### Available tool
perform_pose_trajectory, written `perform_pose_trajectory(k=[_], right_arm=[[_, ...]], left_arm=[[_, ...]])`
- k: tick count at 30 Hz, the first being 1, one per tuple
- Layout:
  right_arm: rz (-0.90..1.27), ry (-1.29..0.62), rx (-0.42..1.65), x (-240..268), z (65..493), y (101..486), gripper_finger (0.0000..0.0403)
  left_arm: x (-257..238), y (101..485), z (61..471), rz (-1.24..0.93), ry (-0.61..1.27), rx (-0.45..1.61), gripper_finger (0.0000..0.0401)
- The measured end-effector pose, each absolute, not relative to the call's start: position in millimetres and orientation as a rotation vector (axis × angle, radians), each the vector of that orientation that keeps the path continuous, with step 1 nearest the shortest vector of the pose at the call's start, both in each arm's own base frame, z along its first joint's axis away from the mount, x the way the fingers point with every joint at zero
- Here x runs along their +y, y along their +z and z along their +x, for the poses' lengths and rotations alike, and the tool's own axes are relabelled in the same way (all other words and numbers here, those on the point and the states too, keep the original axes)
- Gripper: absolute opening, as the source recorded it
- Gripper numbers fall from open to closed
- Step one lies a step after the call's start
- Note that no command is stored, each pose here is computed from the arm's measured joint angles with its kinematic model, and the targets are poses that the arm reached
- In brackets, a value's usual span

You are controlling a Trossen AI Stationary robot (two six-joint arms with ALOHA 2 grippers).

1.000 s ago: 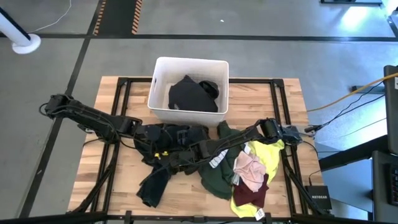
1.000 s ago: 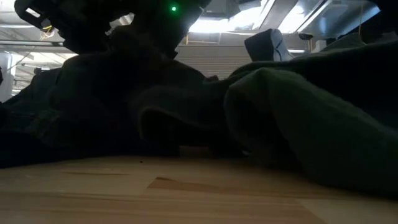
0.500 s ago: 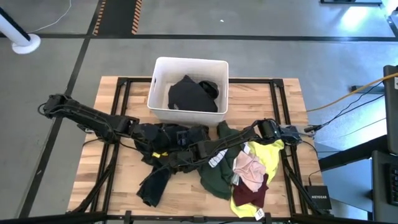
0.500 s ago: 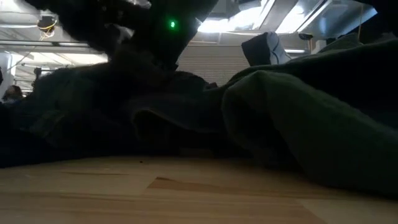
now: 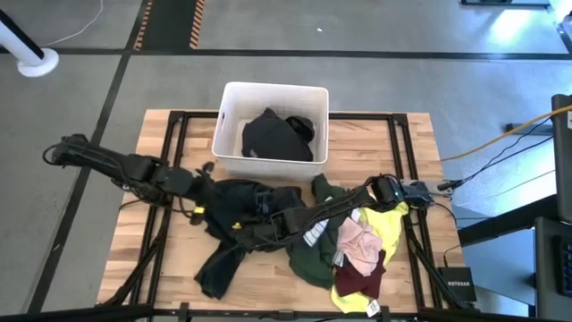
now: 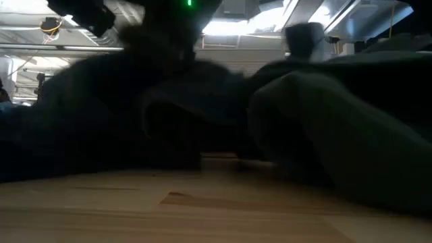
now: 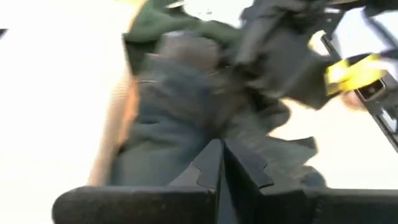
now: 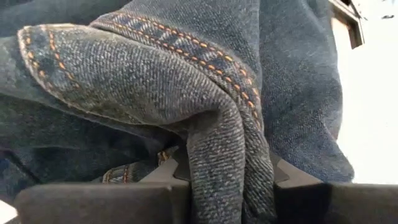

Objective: Sort clothes
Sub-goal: Put the dark blue jeans into the white laundry bin

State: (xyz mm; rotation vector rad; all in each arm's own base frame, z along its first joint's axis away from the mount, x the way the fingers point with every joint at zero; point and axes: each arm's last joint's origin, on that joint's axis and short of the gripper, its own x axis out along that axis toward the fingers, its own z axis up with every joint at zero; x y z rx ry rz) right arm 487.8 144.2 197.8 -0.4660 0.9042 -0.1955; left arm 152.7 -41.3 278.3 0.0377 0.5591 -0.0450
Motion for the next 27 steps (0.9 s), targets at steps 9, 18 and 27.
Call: perform_pose_trajectory(k=[9,18,27], right_arm=[[-0.467,-0.197,0.861,165.8,476.2,269.4,0.0080],[-0.414,-0.283,0.731,154.4,445.7,340.8,0.0080],[-0.314,-0.402,0.508,138.2,410.3,414.0,0.0080]], left_arm=[[-27.1,286.0,118.0,0.000,0.126,0.518,0.0013],[-17.8,285.7,92.6,-0.071,0.180,0.514,0.0013],[-13.2,290.4,79.4,-0.099,0.180,0.446,0.0013]])
